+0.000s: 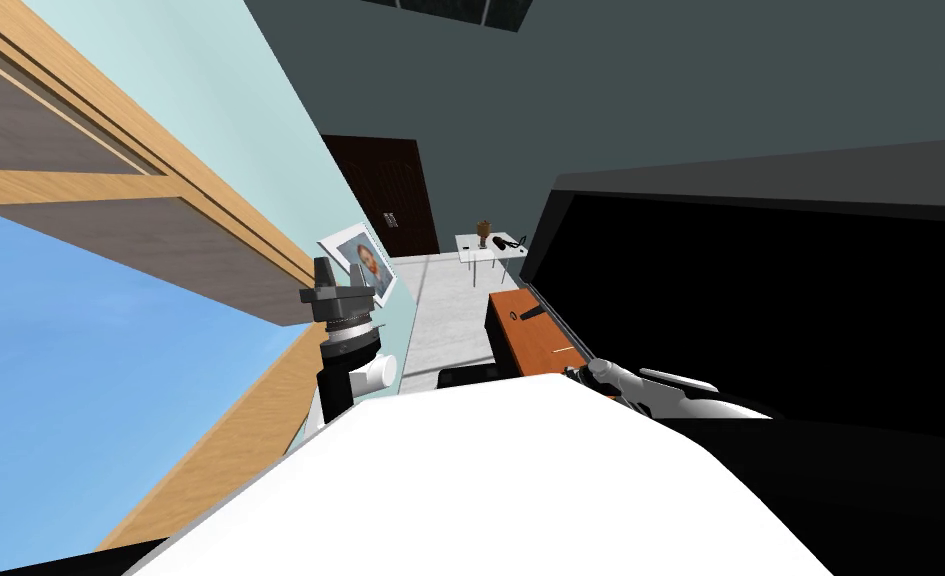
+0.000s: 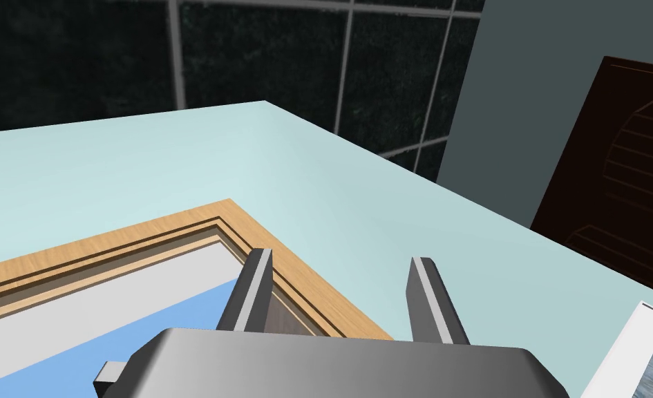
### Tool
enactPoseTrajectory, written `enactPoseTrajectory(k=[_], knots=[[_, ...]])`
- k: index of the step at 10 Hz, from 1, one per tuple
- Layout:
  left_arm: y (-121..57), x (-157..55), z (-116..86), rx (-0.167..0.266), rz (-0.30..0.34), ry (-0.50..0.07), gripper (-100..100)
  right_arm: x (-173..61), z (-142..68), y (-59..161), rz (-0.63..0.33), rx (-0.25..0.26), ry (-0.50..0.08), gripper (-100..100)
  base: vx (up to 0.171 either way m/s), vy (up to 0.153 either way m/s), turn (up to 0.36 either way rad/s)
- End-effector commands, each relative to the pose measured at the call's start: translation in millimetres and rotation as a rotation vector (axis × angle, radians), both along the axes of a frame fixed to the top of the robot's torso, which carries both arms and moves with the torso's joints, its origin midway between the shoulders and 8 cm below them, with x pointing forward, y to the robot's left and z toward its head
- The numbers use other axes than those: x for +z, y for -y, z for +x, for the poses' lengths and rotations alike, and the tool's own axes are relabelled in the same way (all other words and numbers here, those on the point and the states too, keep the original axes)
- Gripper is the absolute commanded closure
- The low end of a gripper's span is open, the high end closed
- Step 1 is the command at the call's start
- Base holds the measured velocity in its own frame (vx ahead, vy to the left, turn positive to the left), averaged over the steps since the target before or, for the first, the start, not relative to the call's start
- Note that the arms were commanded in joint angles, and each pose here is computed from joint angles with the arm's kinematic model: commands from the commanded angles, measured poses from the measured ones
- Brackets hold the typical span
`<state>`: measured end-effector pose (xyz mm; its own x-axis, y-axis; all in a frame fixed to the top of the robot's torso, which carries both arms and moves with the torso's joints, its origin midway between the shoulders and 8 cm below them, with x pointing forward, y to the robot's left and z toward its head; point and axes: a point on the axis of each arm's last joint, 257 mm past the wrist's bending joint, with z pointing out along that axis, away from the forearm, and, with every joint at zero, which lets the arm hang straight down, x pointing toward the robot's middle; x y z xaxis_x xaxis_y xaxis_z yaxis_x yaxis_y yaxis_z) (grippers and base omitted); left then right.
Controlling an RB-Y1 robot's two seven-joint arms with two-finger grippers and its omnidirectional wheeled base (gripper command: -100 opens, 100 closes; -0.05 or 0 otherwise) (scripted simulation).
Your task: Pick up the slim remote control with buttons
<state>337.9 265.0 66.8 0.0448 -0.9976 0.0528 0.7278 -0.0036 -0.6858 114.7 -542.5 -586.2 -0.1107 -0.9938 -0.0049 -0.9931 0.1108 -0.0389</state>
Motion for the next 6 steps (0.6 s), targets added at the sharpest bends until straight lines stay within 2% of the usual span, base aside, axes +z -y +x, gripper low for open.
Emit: enactPoseTrajectory(k=[1, 2, 4, 5, 6], knots=[[0.0, 0.0, 0.0, 0.000, 0.000, 0.000, 0, 0.0, 0.0, 0.0, 0.000, 0.000, 0.000, 0, 0.000, 0.000, 0.000], [0.0, 0.0, 0.0, 0.000, 0.000, 0.000, 0, 10.7, 3.8, 10.5, 0.002, 0.007, -0.004, 100, 0.017, 0.026, -0.095], [0.0, 0.0, 0.0, 0.000, 0.000, 0.000, 0, 17.8, 7.1, 17.0, 0.003, 0.012, -0.006, 100, 0.011, 0.035, -0.064], [0.0, 0.0, 0.0, 0.000, 0.000, 0.000, 0, 15.0, 5.7, 13.4, 0.002, 0.012, -0.005, 100, -0.001, 0.019, -0.008], [0.0, 0.0, 0.0, 0.000, 0.000, 0.000, 0, 15.5, 5.8, 13.4, 0.004, 0.011, -0.006, 0, 0.000, 0.000, 0.000]])
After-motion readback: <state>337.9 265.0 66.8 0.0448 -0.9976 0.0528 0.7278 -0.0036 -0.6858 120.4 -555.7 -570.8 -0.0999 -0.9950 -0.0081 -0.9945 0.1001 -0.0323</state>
